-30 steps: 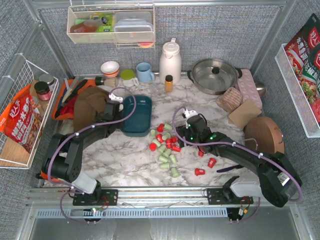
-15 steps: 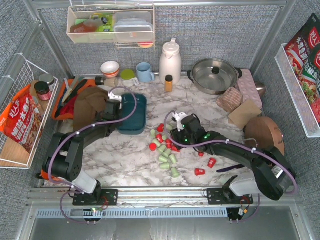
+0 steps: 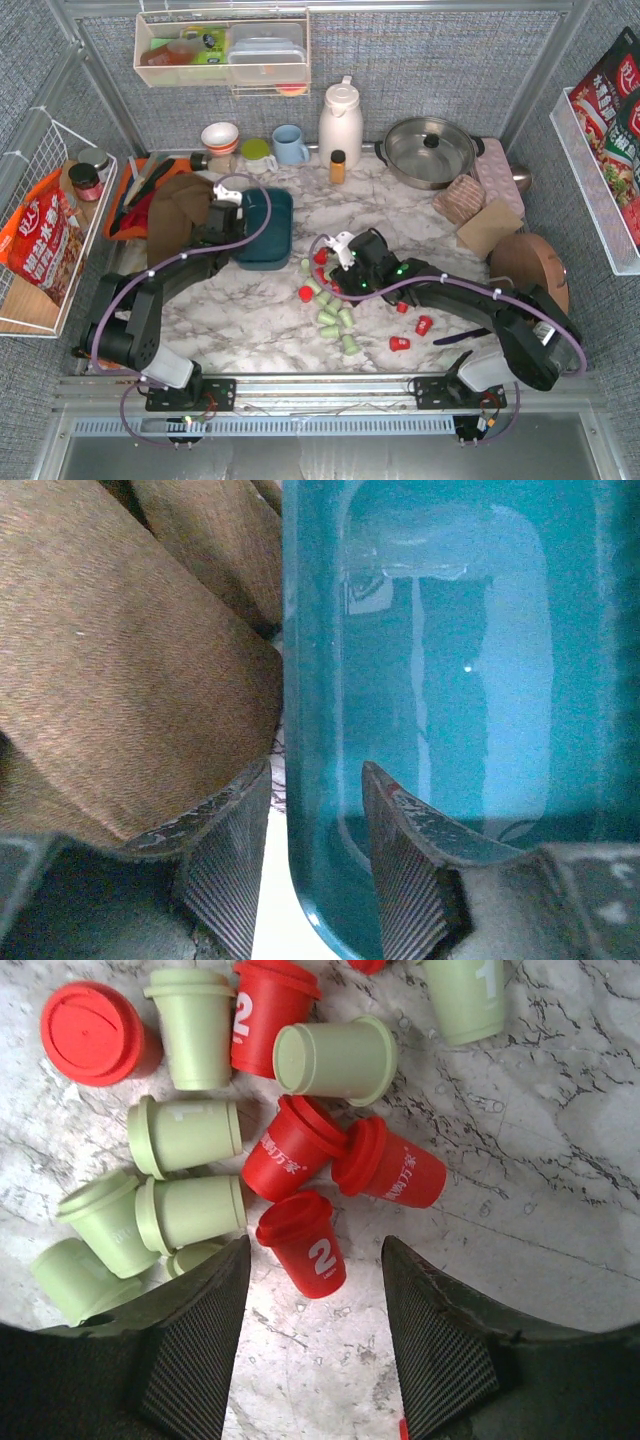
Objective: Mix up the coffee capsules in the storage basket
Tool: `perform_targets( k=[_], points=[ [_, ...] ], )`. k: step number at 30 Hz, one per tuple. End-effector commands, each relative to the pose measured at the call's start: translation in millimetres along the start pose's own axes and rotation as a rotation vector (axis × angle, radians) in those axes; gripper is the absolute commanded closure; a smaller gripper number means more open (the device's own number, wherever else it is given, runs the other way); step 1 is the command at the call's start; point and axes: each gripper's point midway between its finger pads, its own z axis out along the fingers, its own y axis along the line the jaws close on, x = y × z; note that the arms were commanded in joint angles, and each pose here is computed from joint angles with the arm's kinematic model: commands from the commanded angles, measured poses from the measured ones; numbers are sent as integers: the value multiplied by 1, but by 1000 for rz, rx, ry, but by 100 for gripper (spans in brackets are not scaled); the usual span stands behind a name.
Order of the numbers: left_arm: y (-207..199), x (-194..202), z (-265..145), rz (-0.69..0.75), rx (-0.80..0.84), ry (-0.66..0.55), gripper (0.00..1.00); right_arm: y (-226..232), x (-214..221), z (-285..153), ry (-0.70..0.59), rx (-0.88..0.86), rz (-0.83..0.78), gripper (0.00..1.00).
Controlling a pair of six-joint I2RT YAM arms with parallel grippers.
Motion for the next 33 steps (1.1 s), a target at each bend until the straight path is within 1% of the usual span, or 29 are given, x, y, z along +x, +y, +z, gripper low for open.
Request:
perform_targets(
  k=[1,5,9,12,15,18,20,23,28,30,33],
  points=[
    [6,-23,-11,-53,-37,-64,47,-5,8,-1,41,16,-75,40],
    [5,-49,-32,-107,-18,-139,40,-1,3,1,26,-24,-126,40],
    [-8,-74,-57,-149,71,-192,36,0,4,3,59,-41,-166,40],
    [-16,-90,-78,-166,138,-227,25,5,6,5,79,-76,-174,41],
    [-22,-104,-98,-170,194,-265,19,7,7,7,96,-85,-171,42],
    [-23,-109,-106,-190,218,-316,14,8,9,12,118,-87,-160,43],
    [-23,-103,-100,-211,215,-319,14,10,11,17,133,-88,-148,44],
    [-26,-88,-87,-225,212,-269,15,10,16,24,155,-80,-132,45],
    [-9,-56,-54,-265,65,-178,17,11,17,27,166,-82,-128,50],
    [-3,-47,-41,-268,16,-157,20,11,16,26,157,-82,-130,51],
    [-1,-35,-21,-258,-15,-112,25,11,14,25,146,-80,-130,53]
  ],
)
